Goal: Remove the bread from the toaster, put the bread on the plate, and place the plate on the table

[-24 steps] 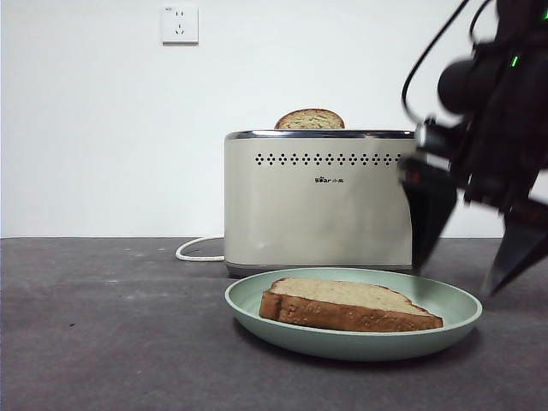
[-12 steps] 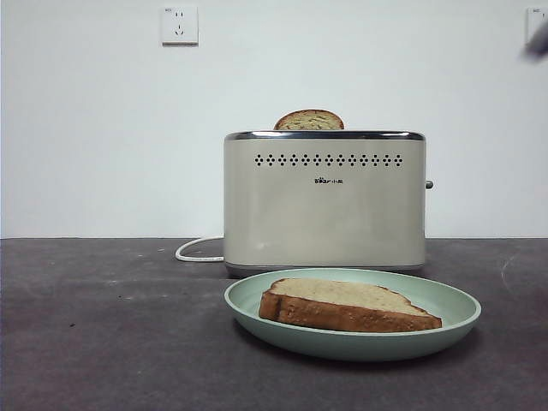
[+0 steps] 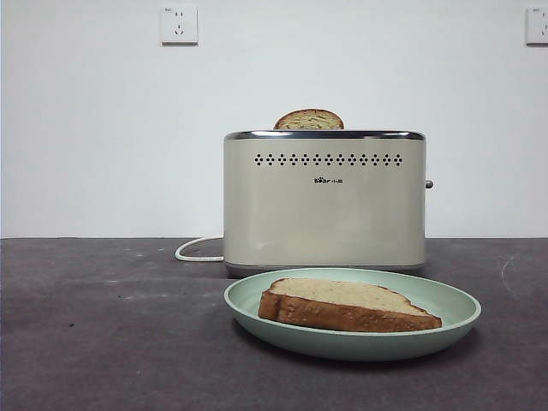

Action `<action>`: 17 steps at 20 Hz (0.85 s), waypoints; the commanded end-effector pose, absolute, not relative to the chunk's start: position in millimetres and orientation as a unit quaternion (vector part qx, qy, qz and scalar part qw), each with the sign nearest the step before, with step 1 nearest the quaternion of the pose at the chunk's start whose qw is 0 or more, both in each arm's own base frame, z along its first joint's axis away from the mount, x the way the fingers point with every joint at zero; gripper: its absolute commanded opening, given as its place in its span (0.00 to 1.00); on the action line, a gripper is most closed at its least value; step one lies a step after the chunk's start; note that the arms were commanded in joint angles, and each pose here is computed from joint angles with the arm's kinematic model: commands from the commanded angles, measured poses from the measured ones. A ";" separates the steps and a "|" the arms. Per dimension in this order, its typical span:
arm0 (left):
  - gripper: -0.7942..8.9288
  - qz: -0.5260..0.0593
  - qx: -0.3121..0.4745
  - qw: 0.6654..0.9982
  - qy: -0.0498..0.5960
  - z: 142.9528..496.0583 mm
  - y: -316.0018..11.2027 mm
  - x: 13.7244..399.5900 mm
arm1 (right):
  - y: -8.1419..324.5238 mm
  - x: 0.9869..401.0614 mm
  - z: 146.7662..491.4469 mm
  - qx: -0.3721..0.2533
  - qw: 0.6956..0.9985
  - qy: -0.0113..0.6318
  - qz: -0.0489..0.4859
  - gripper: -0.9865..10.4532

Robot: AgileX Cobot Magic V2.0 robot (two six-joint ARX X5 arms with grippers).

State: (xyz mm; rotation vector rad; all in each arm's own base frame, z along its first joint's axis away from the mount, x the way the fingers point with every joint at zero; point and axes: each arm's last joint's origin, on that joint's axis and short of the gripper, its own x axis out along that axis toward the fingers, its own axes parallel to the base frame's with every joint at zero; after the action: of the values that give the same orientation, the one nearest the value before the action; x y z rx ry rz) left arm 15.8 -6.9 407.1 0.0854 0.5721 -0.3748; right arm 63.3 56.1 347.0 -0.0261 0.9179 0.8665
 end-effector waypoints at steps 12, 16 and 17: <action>0.08 -0.181 0.051 0.936 0.297 403.3 -5.9 13.6 | 55.4 62.3 345.6 -0.011 0.809 0.428 0.403 0.09; 0.08 -0.162 0.057 0.948 0.269 407.7 -5.6 16.7 | 55.4 62.3 345.6 -0.011 0.809 0.428 0.403 0.09; 0.08 -0.157 0.056 0.958 0.232 413.5 -6.2 19.6 | 55.4 62.4 345.6 -0.011 0.809 0.428 0.402 0.09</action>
State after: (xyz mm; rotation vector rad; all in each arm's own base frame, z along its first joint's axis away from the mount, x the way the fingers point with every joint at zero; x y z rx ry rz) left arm 19.2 -6.3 411.1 0.1047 0.5098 -0.3229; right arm 62.3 55.3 347.3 -0.0268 0.9128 0.8645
